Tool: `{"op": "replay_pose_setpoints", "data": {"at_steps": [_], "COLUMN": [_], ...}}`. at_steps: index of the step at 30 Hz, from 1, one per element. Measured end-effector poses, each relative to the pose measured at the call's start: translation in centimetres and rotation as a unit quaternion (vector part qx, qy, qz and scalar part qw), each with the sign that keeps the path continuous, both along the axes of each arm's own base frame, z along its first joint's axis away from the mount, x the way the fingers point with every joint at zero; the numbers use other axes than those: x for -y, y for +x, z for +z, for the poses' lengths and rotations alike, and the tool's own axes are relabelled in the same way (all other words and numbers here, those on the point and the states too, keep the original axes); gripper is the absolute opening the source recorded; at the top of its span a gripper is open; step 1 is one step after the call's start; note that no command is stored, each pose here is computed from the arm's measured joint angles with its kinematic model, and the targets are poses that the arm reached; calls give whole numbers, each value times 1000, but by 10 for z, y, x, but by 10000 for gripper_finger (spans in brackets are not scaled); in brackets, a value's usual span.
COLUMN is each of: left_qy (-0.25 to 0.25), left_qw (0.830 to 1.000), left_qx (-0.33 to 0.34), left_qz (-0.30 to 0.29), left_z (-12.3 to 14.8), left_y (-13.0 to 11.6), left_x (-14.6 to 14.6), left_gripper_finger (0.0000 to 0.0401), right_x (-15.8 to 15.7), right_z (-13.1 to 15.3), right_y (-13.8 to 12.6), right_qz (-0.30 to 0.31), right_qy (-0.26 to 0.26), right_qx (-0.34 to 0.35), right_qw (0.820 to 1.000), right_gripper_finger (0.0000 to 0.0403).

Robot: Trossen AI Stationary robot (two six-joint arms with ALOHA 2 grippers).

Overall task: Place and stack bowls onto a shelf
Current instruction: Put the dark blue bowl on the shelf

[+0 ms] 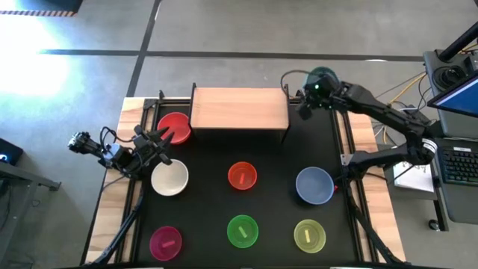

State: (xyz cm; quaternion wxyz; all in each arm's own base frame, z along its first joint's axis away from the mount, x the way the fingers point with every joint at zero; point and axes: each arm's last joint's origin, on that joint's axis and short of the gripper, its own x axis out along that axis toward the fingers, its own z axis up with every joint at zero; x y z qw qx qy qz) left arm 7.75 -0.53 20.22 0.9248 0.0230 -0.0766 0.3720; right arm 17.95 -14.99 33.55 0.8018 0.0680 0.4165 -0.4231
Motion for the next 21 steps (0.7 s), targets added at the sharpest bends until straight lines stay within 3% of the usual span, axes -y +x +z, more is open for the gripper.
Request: {"op": "replay_pose_setpoints", "data": {"at_steps": [8,21], "left_qy": [0,0], "left_qw": [1000,1000], "left_qx": [0,0], "left_qz": [0,0], "left_z": [0,0], "left_y": [0,0], "left_x": [0,0], "left_gripper_finger": [122,122], "right_x": [-4,-35], "right_z": [38,31], "right_y": [16,80], "right_qz": [51,190], "right_qy": [-21,-52], "right_qx": [62,92], "right_qw": [997,976], "right_gripper_finger": [8,8]}}
